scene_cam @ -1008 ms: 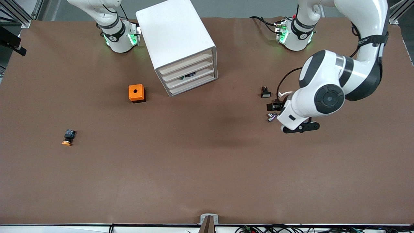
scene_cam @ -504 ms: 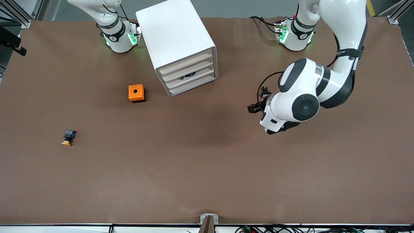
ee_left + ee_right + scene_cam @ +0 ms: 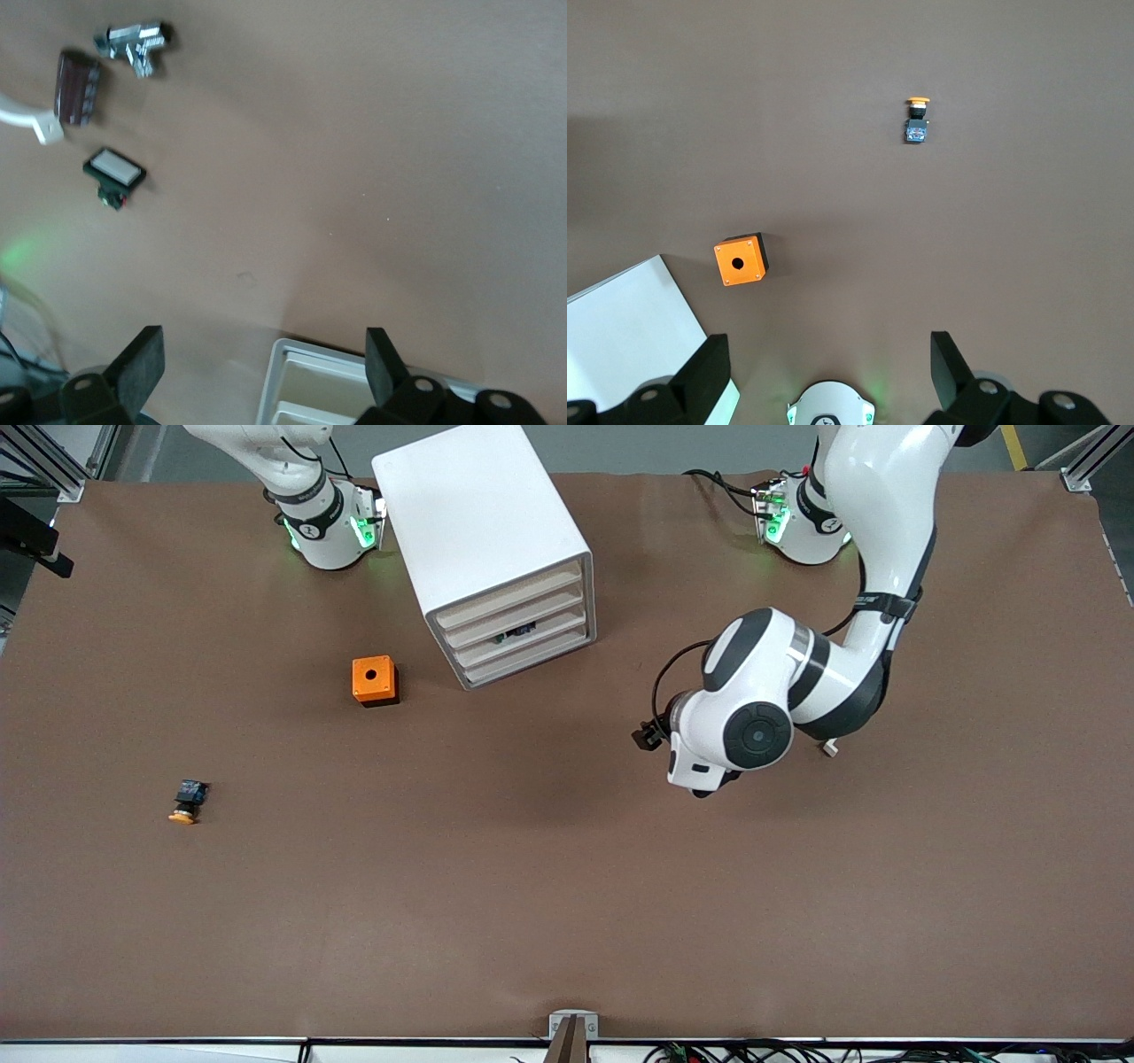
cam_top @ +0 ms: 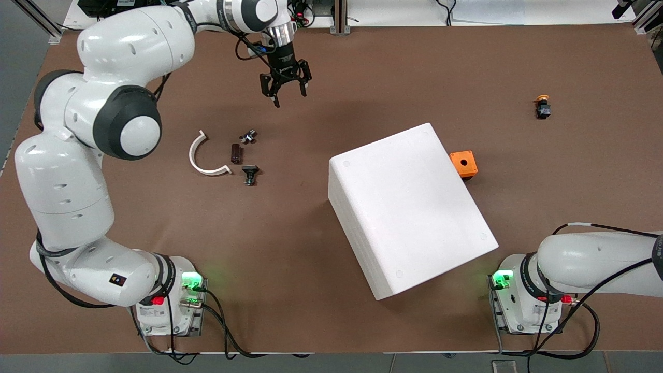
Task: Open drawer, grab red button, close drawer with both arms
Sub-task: 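Move the left gripper toward the white cabinet's drawer front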
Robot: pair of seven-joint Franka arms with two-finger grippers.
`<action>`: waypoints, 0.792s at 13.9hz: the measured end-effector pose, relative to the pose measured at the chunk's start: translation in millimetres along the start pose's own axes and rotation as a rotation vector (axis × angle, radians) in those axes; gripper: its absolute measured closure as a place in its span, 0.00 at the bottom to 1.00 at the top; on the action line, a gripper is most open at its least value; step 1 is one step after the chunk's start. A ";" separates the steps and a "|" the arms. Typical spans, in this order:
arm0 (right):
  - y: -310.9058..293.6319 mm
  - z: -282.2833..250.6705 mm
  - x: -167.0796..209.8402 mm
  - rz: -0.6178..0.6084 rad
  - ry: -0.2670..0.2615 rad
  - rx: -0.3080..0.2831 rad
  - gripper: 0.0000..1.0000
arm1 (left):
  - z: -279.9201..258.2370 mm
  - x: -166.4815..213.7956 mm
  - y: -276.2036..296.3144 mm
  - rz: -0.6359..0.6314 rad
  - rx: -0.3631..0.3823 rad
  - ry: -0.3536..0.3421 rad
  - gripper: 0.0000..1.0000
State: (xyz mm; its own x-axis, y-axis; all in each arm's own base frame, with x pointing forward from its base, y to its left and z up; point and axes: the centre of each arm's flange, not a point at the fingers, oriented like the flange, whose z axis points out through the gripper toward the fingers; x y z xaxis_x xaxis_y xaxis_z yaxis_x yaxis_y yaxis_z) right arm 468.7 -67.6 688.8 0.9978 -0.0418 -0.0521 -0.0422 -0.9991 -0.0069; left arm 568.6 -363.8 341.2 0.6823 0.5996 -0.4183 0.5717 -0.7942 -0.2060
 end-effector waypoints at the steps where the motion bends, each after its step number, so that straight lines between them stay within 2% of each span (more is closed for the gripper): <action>1: 0.0 0.0 0.0 0.000 0.000 0.000 0.00 | 5.1 -4.3 4.4 -0.040 0.006 0.000 0.00; 6: 0.1 -1.6 1.9 0.000 0.017 -0.002 0.00 | 40.2 -28.8 31.9 -0.286 0.038 0.003 0.00; 9: 0.1 -1.8 2.1 0.000 0.020 -0.002 0.00 | 47.4 -32.9 39.2 -0.457 0.037 -0.064 0.00; 11: 0.1 -1.8 2.2 -0.003 0.021 -0.002 0.00 | 52.2 -33.0 43.2 -0.564 0.040 -0.139 0.00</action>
State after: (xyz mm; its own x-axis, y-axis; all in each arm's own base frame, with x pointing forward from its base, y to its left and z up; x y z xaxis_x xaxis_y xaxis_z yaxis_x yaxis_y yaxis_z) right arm 470.9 -67.8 690.5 0.9987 -0.0388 -0.0315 -0.0390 -0.9992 -0.0050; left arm 546.9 -423.1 300.0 0.2099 0.9146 -0.3456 0.8096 -0.3608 -0.4629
